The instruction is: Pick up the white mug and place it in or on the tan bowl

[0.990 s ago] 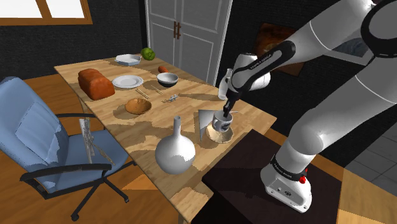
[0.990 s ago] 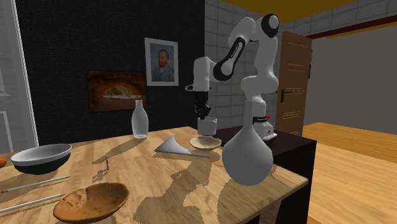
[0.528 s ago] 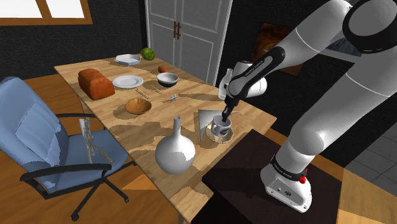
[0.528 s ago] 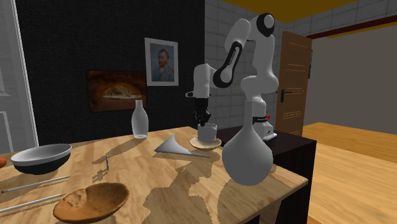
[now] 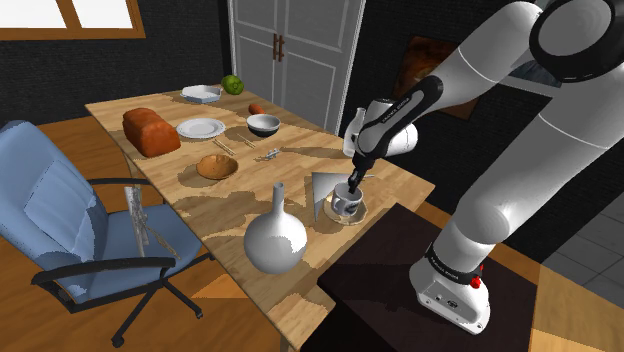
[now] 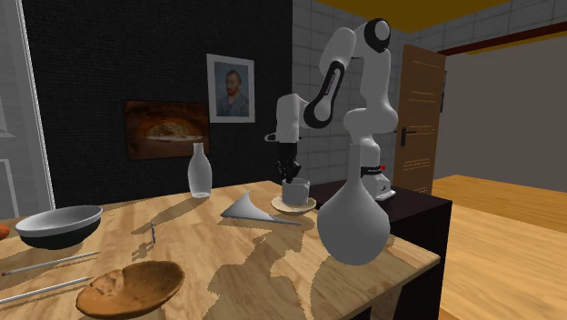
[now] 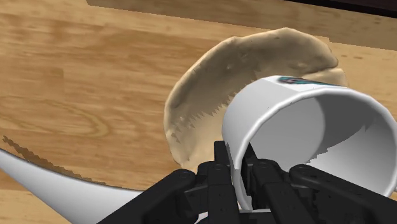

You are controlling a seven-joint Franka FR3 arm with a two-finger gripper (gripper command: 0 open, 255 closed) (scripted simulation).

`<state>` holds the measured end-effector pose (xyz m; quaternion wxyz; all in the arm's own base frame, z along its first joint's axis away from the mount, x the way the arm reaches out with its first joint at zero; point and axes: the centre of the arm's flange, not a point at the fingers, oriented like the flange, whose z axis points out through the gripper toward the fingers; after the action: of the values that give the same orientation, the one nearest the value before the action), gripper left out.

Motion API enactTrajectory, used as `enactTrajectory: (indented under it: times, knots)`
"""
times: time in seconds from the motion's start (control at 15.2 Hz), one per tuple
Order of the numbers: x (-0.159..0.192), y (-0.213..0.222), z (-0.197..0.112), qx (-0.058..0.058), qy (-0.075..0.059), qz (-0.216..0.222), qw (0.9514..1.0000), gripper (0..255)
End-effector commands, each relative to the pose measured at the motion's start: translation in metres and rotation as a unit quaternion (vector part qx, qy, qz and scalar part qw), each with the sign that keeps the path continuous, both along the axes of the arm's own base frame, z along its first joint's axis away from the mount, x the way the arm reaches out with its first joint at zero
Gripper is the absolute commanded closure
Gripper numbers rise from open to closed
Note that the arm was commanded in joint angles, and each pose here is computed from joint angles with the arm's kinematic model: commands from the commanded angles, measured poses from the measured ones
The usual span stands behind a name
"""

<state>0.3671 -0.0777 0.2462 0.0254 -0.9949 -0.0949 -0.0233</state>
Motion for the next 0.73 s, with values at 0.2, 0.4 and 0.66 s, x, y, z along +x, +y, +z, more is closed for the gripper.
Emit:
enactTrajectory:
  times: [0.2,0.4,0.66]
  knots:
    - [0.0,0.0,0.0,0.0,0.0,0.0,1.0,0]
    - [0.0,0.0,0.0,0.0,0.0,0.0,1.0,0]
    - [-0.002,-0.003,0.05,0.0,0.0,0.0,1.0,0]
